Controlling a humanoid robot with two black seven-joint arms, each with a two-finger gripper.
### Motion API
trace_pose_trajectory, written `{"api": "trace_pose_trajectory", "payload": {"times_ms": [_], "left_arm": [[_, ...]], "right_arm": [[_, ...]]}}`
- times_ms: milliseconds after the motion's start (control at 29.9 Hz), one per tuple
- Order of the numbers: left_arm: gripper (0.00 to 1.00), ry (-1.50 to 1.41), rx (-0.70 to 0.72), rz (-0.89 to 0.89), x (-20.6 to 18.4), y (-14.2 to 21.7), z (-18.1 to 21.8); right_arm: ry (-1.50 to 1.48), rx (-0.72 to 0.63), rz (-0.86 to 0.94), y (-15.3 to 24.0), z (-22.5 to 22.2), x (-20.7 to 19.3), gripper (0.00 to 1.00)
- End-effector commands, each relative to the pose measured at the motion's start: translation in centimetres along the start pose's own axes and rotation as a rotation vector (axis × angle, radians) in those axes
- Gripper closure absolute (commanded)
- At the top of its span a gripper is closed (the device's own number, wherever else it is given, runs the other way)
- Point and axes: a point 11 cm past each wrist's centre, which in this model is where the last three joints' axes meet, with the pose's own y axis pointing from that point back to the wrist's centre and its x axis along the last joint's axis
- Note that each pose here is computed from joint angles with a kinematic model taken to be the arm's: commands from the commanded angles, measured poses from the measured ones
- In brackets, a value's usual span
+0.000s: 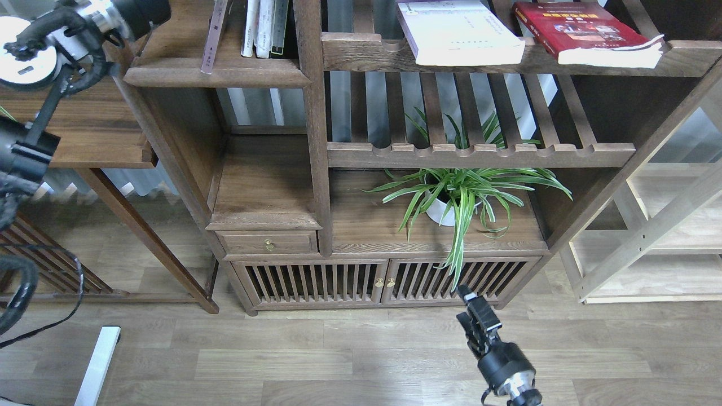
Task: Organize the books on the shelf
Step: 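Withdraw the left gripper and raise the right gripper toward the top shelf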
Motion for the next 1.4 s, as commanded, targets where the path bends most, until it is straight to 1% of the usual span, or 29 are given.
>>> {"api": "trace_pose_trajectory", "payload": {"times_ms": [0,100,234,401,535,669,735,903,1036,1103,1237,1371], "left_arm": [[0.02,-0.007,-0.004,-0.074,-1.0,1.6,-0.4],[0.02,-0.014,0.001,-0.154,-1.6,2.8,-1.7],[0.02,-0.021,-0.001,-0.246,-1.3,4.7,-3.7],[0.03,0.087,0.028,-0.211,0.7,6.6,-7.6],[0.03,0.167,0.058,-0.173,2.1,8.2,-11.2],[0.02,0.274,0.054,-0.177,2.3,8.1,-14.8],[0.01,0.310,0.048,-0.183,2.2,7.9,-15.8],[0.01,0.394,0.017,-0.217,1.5,6.8,-17.0],[0.02,0.472,0.014,-0.214,1.5,7.0,-19.2],[0.03,0.497,0.001,-0.222,1.2,6.7,-19.6],[0.02,0.538,0.002,-0.200,1.6,7.2,-21.2],[0.01,0.543,0.005,-0.186,2.0,7.4,-21.6]], "right_arm": [[0.023,0.014,-0.077,-1.3,-1.8,-2.6,0.01],[0.046,0.009,-0.143,-2.3,-3.0,-4.9,0.02],[0.067,-0.011,-0.216,-2.9,-3.9,-7.5,0.02],[0.075,-0.032,-0.282,-3.1,-4.0,-9.9,0.02],[0.073,-0.002,-0.327,-3.3,-5.0,-11.4,0.03],[0.087,0.004,-0.366,-3.6,-5.9,-12.9,0.03],[0.091,0.008,-0.376,-3.8,-6.1,-13.3,0.03],[0.103,0.045,-0.428,-4.9,-7.4,-15.3,0.02],[0.114,0.098,-0.489,-5.8,-9.3,-17.7,0.01],[0.118,0.119,-0.508,-5.9,-10.0,-18.5,0.01],[0.125,0.159,-0.532,-5.9,-11.5,-19.4,0.01],[0.149,0.191,-0.538,-5.5,-13.3,-19.9,0.01]]}}
